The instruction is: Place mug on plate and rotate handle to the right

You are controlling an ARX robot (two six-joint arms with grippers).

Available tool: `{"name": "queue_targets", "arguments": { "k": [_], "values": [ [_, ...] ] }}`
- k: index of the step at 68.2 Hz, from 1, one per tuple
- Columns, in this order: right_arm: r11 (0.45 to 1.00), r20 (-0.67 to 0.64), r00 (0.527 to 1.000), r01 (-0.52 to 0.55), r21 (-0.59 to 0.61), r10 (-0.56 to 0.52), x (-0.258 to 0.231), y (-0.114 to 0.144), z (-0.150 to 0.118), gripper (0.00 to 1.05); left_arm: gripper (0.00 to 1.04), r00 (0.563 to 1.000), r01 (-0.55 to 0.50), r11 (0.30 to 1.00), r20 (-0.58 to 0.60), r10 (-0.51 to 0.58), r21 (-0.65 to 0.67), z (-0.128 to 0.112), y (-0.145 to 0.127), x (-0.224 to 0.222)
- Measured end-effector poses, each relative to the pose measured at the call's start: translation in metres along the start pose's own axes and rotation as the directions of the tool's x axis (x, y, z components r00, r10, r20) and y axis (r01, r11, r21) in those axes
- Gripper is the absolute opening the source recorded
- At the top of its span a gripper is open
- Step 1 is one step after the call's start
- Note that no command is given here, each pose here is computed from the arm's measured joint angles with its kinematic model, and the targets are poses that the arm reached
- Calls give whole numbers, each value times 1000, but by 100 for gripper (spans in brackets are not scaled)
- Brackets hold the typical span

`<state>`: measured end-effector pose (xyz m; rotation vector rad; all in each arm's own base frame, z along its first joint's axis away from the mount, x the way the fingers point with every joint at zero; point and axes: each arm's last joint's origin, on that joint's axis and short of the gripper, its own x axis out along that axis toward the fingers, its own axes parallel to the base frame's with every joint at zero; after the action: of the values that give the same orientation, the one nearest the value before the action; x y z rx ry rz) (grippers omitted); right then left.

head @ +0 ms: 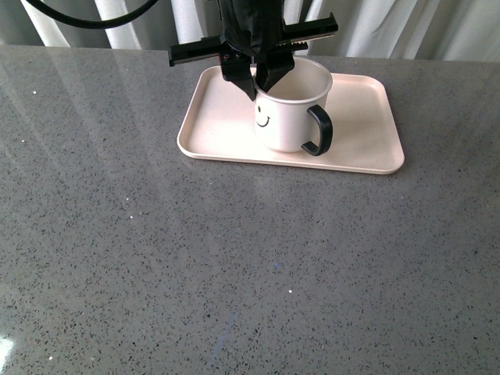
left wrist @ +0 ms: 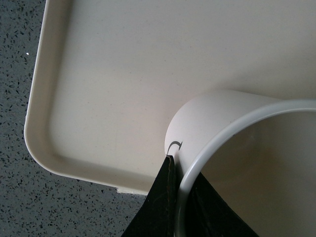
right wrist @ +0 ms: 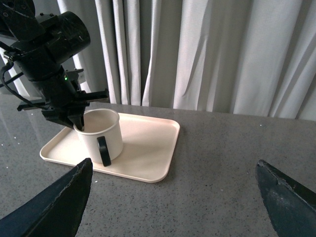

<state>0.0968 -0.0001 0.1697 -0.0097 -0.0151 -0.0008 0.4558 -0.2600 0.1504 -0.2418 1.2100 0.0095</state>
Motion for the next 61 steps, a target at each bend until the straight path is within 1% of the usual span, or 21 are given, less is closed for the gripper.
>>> {"name": "queue_targets", "arguments": {
  "k": [58,61],
  "values": [
    [1000,0,1000,0,0,0,0,0,0,96,2,1000,-2,1000,4,2,5,-7,-5,6],
    [1000,0,1000,0,0,0,0,0,0,96,6,1000,-1,1000,4,1,4,-6,-5,6]
  ]
}}
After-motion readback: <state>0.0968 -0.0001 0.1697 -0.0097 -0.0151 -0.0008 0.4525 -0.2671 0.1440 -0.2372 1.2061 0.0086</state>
